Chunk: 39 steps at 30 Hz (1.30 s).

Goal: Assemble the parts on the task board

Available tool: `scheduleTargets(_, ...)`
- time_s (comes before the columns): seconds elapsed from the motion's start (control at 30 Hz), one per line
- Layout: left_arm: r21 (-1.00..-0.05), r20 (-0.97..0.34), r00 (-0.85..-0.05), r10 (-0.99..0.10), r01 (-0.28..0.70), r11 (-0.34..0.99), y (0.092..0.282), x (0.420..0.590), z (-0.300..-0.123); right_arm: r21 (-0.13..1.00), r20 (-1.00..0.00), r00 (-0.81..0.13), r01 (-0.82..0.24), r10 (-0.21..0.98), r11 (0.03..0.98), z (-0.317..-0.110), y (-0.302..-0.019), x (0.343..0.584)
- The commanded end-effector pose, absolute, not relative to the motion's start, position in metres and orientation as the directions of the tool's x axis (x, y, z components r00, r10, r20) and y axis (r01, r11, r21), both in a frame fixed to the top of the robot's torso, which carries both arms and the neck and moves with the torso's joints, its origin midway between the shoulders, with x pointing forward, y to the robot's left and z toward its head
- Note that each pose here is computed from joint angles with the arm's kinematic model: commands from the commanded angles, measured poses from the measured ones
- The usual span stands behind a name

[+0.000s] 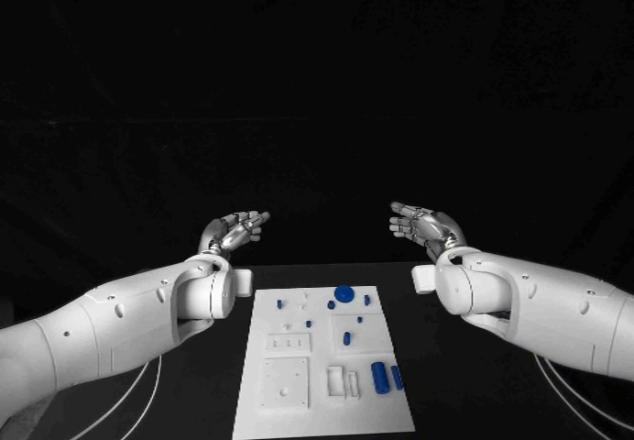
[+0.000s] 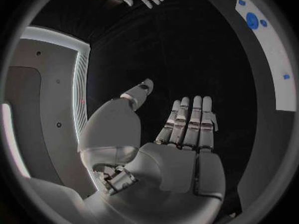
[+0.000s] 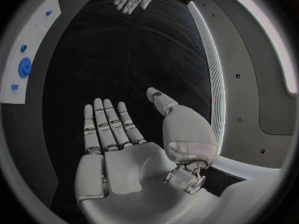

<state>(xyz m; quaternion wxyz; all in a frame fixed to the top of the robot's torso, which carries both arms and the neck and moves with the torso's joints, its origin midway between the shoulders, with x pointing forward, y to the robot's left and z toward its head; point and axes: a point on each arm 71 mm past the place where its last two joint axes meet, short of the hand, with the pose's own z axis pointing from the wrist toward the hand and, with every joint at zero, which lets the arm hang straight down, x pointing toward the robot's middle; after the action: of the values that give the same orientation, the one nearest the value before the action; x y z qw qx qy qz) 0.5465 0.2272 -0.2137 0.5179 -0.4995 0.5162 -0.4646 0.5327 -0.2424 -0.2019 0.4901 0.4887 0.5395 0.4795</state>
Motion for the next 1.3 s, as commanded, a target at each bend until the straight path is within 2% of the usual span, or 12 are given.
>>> scheduleTargets(0.03, -0.993, -0.021, -0.068, -0.997, -0.112, 0.028, 0.226, 0.56, -0.212, 0.983, -0.075, -0.238, 0.147, 0.968, 0.112, -0.203, -0.239, 0.542)
scheduleTargets(0.13, -0.992, -0.025, -0.073, -0.997, -0.12, 0.034, 0.23, 0.57, -0.208, 0.977, -0.089, -0.26, 0.163, 0.961, 0.135, -0.199, -0.245, 0.548)
scheduleTargets(0.33, -0.991, -0.03, -0.078, -0.997, -0.126, 0.04, 0.234, 0.577, -0.203, 0.971, -0.103, -0.28, 0.178, 0.954, 0.157, -0.195, -0.251, 0.554)
scheduleTargets(0.37, -0.993, -0.028, -0.092, -0.995, -0.11, 0.039, 0.236, 0.576, -0.202, 0.887, -0.449, -0.265, -0.018, 0.853, 0.461, -0.19, -0.248, 0.563)
scheduleTargets(0.5, -0.995, -0.037, -0.115, -0.993, -0.084, 0.047, 0.237, 0.573, -0.2, 0.837, -0.543, -0.257, -0.083, 0.799, 0.542, -0.189, -0.243, 0.569)
scheduleTargets(0.67, -0.997, -0.047, -0.145, -0.988, -0.046, 0.054, 0.236, 0.568, -0.196, 0.711, -0.702, -0.234, -0.207, 0.672, 0.672, -0.187, -0.233, 0.572)
scheduleTargets(1.07, -0.999, -0.041, -0.232, -0.972, -0.02, 0.047, 0.229, 0.539, -0.187, 0.416, -0.909, -0.183, -0.419, 0.374, 0.807, -0.189, -0.199, 0.57)
scheduleTargets(1.3, -1.0, -0.022, -0.292, -0.956, 0.0, 0.023, 0.222, 0.526, -0.18, 0.215, -0.977, -0.122, -0.493, 0.177, 0.843, -0.195, -0.18, 0.567)
